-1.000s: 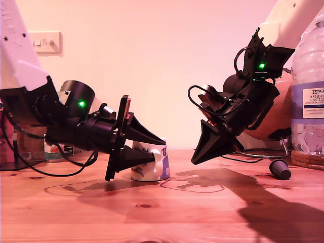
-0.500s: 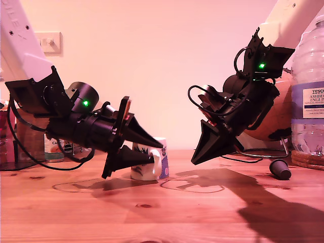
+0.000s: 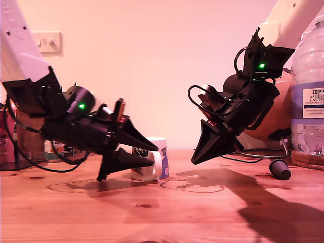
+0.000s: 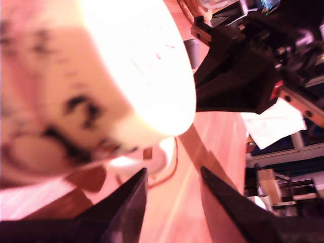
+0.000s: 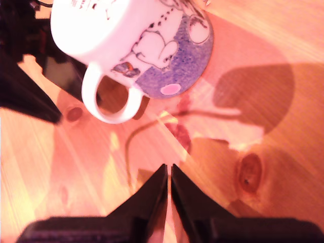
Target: Lift the coffee cup and remove the coffee capsule that is hidden under it
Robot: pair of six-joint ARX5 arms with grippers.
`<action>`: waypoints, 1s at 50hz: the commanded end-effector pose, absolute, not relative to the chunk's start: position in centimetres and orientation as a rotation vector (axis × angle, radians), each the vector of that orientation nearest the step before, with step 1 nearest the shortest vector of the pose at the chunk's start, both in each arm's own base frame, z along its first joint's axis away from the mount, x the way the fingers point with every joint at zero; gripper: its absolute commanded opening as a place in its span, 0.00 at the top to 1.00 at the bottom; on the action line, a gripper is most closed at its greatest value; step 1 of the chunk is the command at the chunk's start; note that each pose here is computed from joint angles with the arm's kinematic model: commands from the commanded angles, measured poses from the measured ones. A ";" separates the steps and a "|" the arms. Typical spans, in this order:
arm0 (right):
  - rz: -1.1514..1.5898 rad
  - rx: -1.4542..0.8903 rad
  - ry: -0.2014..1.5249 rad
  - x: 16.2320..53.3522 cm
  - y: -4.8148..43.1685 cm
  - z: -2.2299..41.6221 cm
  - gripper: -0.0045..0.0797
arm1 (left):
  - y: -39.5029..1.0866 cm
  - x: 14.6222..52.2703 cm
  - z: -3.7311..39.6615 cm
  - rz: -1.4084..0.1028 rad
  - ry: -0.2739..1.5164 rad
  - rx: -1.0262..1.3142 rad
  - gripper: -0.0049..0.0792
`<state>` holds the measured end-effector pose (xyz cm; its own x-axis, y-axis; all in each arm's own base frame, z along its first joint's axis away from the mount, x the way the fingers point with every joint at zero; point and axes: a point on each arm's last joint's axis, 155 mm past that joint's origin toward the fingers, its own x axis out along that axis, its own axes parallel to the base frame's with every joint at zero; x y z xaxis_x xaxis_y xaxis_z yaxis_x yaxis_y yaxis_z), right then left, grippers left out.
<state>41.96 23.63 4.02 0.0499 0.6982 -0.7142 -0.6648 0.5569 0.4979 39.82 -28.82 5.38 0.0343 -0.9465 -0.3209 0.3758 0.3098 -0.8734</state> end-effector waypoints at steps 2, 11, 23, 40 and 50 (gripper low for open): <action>1.052 0.024 1.068 42.4 24.1 5.5 0.96 | -27.7 40.2 6.2 -1.138 1.055 -0.667 0.62; 1.052 0.021 1.059 42.6 24.1 5.5 0.96 | -27.0 40.0 8.2 -1.149 1.020 -0.625 0.66; 1.041 0.033 1.055 42.9 24.2 5.6 0.96 | -26.5 39.1 11.1 -1.179 0.953 -0.523 0.97; 0.834 -0.040 0.989 46.8 22.3 5.9 0.96 | -22.0 42.5 12.1 -0.850 0.818 -0.151 0.96; 0.651 -0.123 0.795 51.2 20.3 10.5 0.96 | -19.3 44.6 14.8 -0.689 0.713 -0.033 0.96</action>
